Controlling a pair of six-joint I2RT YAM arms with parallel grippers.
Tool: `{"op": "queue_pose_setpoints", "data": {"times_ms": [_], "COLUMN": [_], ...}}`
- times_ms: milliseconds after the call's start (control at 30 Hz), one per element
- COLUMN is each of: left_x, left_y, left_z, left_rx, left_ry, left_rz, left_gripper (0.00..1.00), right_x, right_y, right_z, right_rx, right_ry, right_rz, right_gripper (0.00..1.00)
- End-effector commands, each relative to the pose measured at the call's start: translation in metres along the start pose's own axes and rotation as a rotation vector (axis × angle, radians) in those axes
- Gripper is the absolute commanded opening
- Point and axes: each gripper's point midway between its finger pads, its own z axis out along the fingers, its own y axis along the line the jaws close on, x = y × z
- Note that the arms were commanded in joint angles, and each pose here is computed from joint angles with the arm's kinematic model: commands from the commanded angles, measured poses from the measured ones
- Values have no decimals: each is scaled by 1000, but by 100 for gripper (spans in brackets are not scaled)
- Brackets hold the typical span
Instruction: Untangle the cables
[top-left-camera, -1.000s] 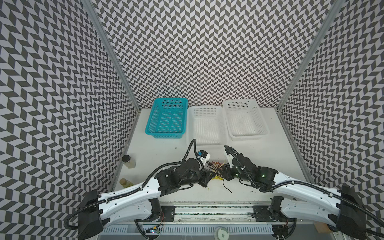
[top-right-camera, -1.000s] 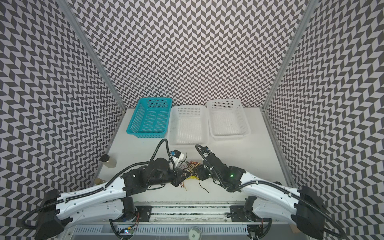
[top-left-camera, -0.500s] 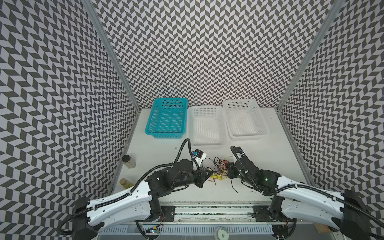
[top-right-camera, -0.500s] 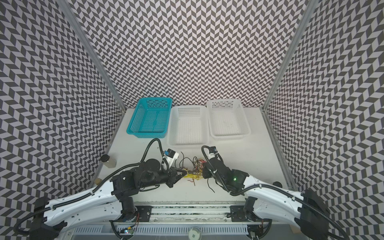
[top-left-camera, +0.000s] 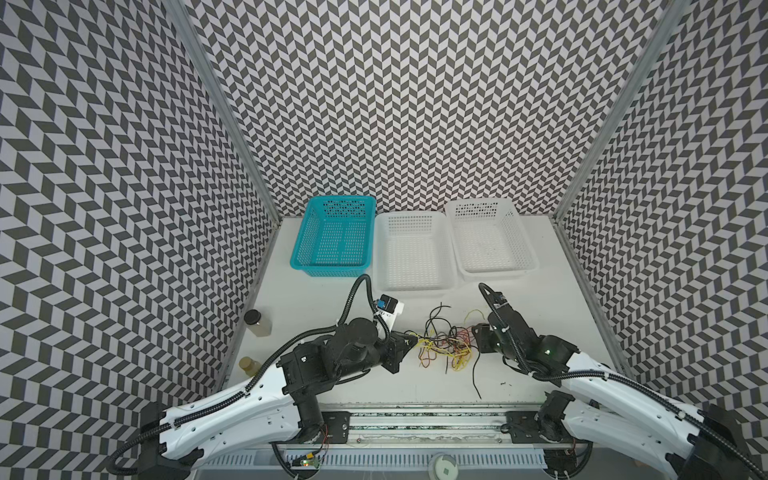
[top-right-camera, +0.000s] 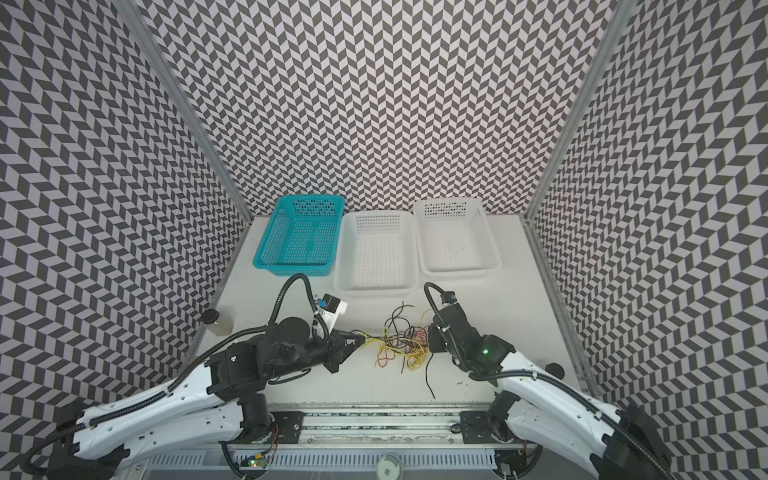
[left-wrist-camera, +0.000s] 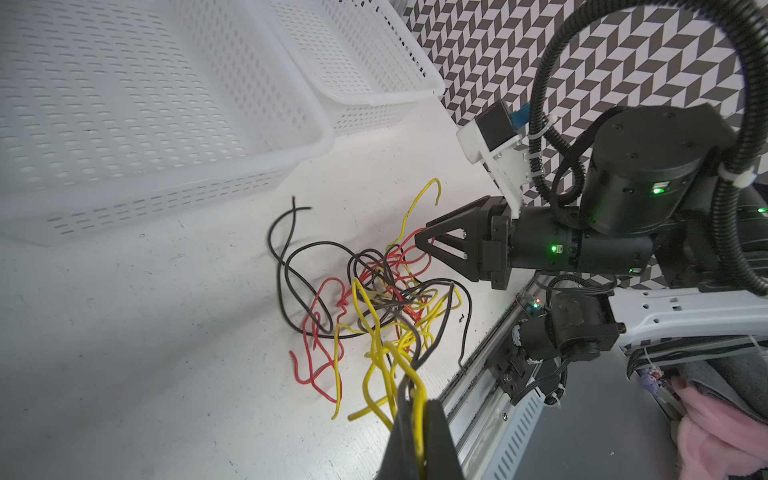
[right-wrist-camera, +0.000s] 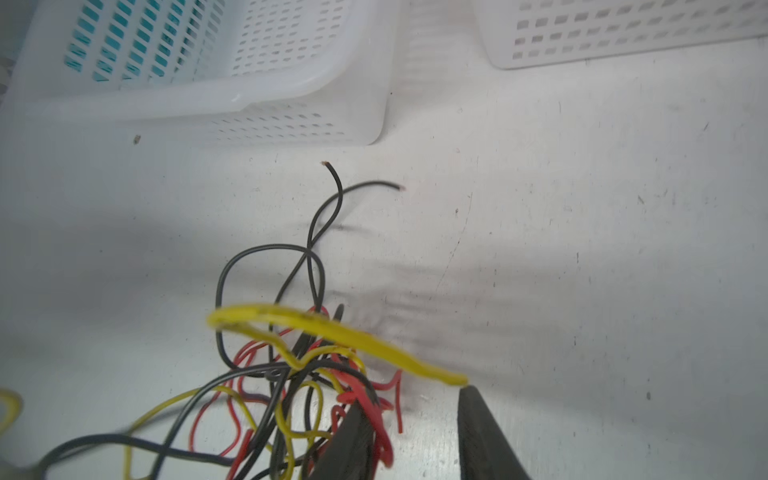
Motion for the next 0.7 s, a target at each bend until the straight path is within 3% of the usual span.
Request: {"op": "queue_pose_setpoints", "data": {"times_ms": [0, 200, 500, 667], "left_x": [-19, -9, -2, -4], "left_y": [-9, -4, 19, 18], "left_z": [-10, 5, 24, 27], "left_rx": [2, -17, -103, -78], "left_ry": [-44, 22, 91, 95], "left_rz": [11, -8, -52, -63], "left_gripper": [0, 0, 0, 4], "right_x": [-3, -13, -9, 12], "right_y": [10, 60, 115, 136], "right_z": [-4, -26, -67, -66], "right_rx": [-40, -294, -598, -655], "right_ry": [38, 42, -37, -34], "right_rz": [-70, -202, -372, -482], "right_gripper": [48, 62, 64, 64]}}
